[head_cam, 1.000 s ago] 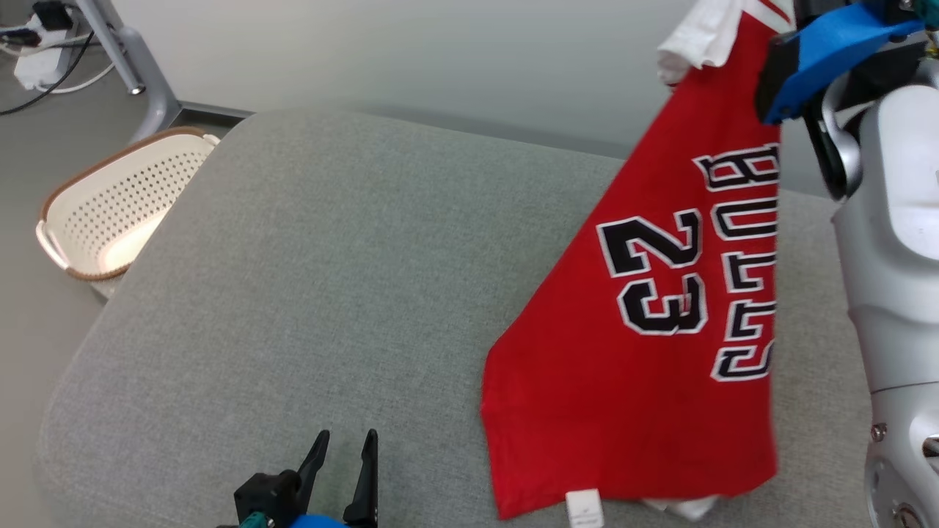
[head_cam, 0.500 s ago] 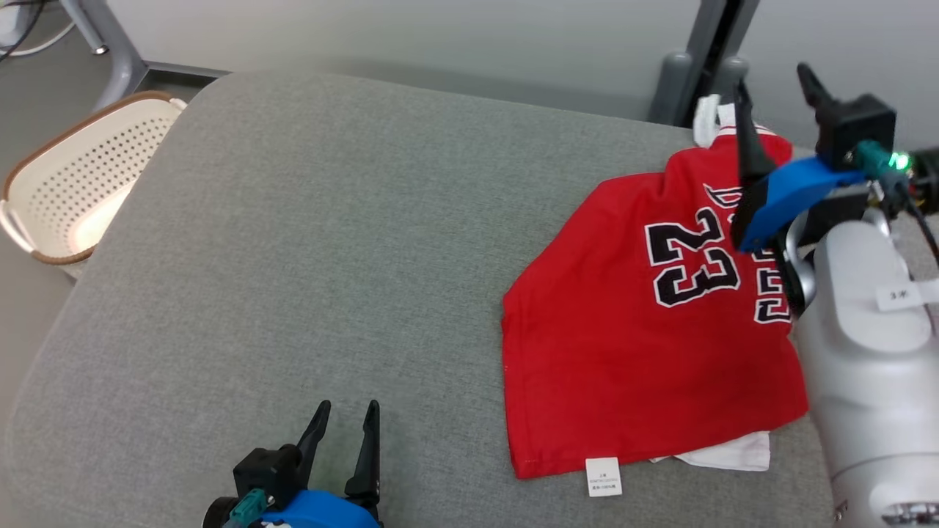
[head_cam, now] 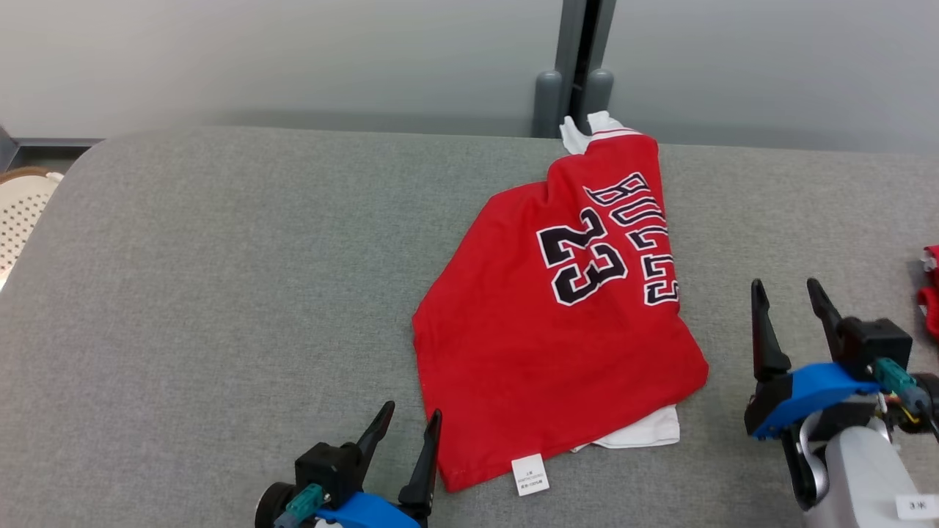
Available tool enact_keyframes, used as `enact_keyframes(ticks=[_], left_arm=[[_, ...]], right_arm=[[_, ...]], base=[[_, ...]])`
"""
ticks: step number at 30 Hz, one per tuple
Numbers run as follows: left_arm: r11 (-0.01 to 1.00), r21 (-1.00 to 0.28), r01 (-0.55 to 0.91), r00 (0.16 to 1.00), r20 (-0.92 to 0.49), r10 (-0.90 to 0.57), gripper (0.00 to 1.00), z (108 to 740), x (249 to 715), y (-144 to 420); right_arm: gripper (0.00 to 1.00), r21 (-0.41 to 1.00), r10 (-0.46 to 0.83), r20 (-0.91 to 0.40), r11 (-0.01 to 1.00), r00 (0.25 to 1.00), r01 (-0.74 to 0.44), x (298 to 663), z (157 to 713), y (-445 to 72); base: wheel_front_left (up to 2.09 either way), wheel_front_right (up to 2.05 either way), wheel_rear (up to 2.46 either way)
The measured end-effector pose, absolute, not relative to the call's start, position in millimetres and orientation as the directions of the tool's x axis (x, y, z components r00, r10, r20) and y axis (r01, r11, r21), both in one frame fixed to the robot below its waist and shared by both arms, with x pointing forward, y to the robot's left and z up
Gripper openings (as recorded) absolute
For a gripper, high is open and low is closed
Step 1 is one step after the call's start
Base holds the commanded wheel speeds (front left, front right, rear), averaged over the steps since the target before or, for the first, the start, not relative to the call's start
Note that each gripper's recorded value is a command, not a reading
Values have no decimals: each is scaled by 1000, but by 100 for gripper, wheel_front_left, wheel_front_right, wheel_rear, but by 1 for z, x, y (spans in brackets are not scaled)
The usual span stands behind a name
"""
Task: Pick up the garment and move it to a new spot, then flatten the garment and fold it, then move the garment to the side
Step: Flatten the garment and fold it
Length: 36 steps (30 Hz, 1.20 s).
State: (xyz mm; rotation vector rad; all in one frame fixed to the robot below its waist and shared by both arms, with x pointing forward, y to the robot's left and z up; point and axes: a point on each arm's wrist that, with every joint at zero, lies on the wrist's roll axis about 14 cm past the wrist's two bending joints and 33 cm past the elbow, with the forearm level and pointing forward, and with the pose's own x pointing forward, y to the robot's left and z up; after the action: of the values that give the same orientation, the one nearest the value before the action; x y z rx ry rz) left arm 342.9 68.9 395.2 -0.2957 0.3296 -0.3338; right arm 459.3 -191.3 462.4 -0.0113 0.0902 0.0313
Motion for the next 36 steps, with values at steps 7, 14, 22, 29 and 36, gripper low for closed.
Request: enact_keyframes(ticks=[7, 14, 22, 29, 36], left_arm=[[869, -360, 341, 844, -290, -451, 100, 387, 327, 41], [850, -391, 354, 791, -359, -495, 100, 367, 302, 27], [854, -373, 364, 764, -405, -502, 90, 355, 299, 28], [862, -401, 311, 802, -375, -464, 0, 364, 314, 37], [920, -340, 192, 946, -186, -266, 0, 422, 373, 93]], right_arm=[[100, -14, -50, -139, 999, 989, 48, 417, 444, -221], [100, -4, -55, -171, 998, 984, 56, 400, 432, -221], [100, 17, -39, -175, 999, 984, 43, 396, 431, -215], [100, 20, -41, -174, 999, 984, 45, 396, 431, -215], [100, 40, 3, -177, 999, 984, 4, 398, 429, -199]], base=[[0, 0, 0], [0, 0, 0], [0, 0, 0], [0, 0, 0], [0, 0, 0]])
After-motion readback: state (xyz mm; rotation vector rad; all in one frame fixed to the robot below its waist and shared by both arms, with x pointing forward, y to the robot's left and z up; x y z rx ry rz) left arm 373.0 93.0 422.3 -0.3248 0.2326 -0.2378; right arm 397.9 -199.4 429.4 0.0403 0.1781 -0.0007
